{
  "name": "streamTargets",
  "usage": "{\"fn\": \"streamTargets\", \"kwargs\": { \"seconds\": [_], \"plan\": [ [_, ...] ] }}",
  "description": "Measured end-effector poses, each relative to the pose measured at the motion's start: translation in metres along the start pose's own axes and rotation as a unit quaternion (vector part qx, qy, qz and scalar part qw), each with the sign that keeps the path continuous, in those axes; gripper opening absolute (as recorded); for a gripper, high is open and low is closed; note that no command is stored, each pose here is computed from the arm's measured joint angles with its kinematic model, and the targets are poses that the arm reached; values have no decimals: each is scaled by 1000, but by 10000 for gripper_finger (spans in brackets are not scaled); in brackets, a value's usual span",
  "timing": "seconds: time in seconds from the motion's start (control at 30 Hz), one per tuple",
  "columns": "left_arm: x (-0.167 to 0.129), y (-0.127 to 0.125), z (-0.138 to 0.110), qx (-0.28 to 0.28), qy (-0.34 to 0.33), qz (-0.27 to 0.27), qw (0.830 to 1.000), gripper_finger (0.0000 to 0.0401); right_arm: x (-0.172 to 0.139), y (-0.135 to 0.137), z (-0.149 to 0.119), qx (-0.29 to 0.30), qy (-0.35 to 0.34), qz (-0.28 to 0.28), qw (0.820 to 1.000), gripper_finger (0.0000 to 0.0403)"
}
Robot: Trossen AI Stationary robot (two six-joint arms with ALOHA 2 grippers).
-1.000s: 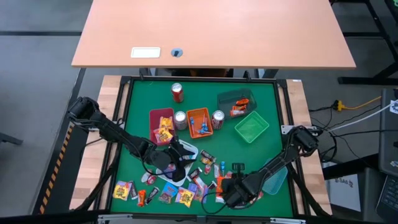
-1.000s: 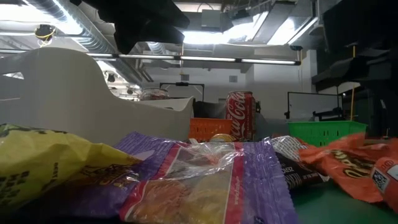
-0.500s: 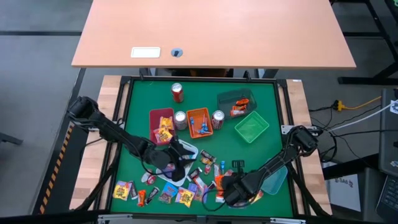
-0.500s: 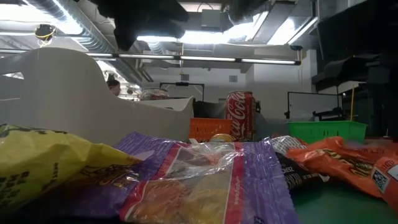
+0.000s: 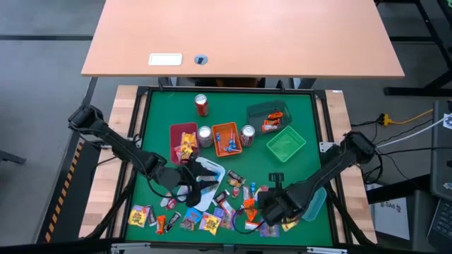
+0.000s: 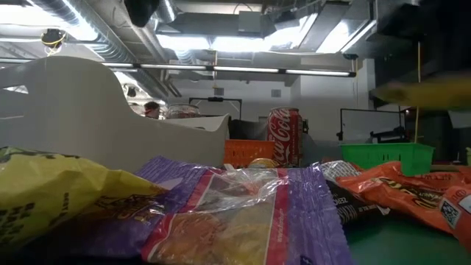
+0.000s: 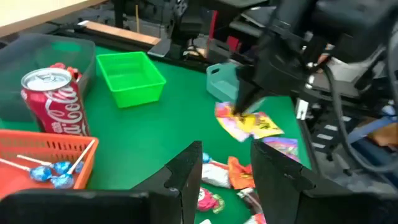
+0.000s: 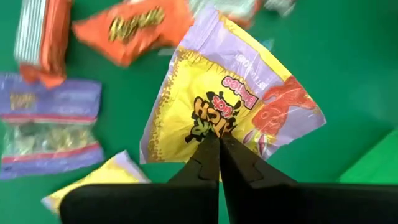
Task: Sort candy
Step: Put the yellow candy into the red bin
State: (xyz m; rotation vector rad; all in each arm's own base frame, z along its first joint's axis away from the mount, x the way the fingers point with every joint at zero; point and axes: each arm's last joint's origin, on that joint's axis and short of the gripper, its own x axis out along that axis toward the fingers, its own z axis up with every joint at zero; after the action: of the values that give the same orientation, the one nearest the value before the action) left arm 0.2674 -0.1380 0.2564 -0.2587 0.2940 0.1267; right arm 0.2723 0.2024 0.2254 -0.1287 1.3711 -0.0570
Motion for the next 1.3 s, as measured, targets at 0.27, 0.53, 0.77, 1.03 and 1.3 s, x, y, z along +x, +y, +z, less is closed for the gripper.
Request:
{"fn": "streamTargets", "kwargs": {
  "seconds": [0.27, 0.53, 0.77, 1.03, 1.3],
  "plan": [
    [-23, -7, 11, 44, -17, -28, 999, 125, -19, -42, 29, 20, -107, -13, 994, 1],
    [-47, -14, 19, 109, -53, -22, 992, 125, -13, -94, 84, 3, -249, -15, 969, 1],
    [-61, -21, 20, 107, -65, -25, 992, 125, -11, -149, 124, 39, -377, -11, 925, 1],
    [-70, -30, 16, 112, -63, -49, 991, 125, 12, -192, 158, 73, -496, 3, 865, 1],
    [-75, -35, 13, 115, -61, -62, 990, 125, 58, -207, 177, 93, -542, -10, 835, 1]
  ]
}}
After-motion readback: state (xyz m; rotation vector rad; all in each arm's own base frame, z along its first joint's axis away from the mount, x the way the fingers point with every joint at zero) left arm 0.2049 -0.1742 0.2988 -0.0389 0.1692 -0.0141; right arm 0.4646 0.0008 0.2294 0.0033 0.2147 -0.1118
